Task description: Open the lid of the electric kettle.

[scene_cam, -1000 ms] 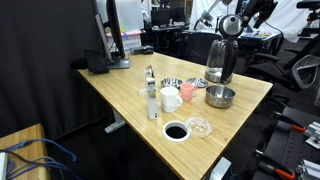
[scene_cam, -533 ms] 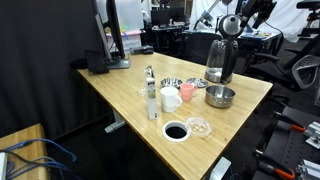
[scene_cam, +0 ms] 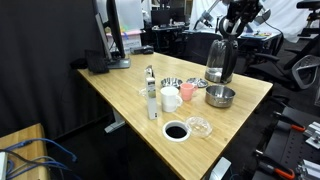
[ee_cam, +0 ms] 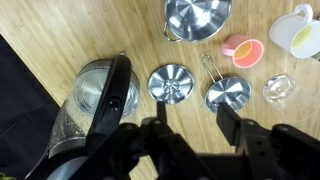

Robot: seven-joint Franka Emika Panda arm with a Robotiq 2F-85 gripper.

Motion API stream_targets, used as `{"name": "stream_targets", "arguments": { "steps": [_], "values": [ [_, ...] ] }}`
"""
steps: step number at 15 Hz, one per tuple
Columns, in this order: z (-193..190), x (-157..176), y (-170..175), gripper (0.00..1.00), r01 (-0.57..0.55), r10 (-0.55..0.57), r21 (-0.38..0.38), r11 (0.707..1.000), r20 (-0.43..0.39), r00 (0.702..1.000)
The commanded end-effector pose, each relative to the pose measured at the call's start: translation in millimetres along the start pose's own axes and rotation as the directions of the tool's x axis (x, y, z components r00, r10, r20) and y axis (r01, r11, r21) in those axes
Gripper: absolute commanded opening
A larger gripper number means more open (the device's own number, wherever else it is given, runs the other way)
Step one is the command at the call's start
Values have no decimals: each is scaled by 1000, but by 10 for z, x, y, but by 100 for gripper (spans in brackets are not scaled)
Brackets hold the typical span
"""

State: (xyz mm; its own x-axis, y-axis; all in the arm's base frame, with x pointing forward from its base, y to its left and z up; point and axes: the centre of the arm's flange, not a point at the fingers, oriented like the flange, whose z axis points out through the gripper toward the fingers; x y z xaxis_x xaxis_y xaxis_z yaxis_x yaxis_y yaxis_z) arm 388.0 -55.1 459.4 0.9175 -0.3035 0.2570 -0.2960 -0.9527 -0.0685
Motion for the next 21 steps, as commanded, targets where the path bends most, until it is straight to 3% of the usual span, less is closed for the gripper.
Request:
{"name": "stream_targets", "arguments": {
  "steps": [1, 4, 6, 21],
  "values": [
    [25, 29, -40, 24, -75, 73, -43, 996, -38, 997],
    [8, 2, -22, 3, -109, 108, -40, 993, -35, 994],
    [0, -39, -12, 0, -99, 99, -27, 995, -22, 995],
    [0, -101, 173, 0, -75, 74, 32, 997, 24, 997]
  ]
}}
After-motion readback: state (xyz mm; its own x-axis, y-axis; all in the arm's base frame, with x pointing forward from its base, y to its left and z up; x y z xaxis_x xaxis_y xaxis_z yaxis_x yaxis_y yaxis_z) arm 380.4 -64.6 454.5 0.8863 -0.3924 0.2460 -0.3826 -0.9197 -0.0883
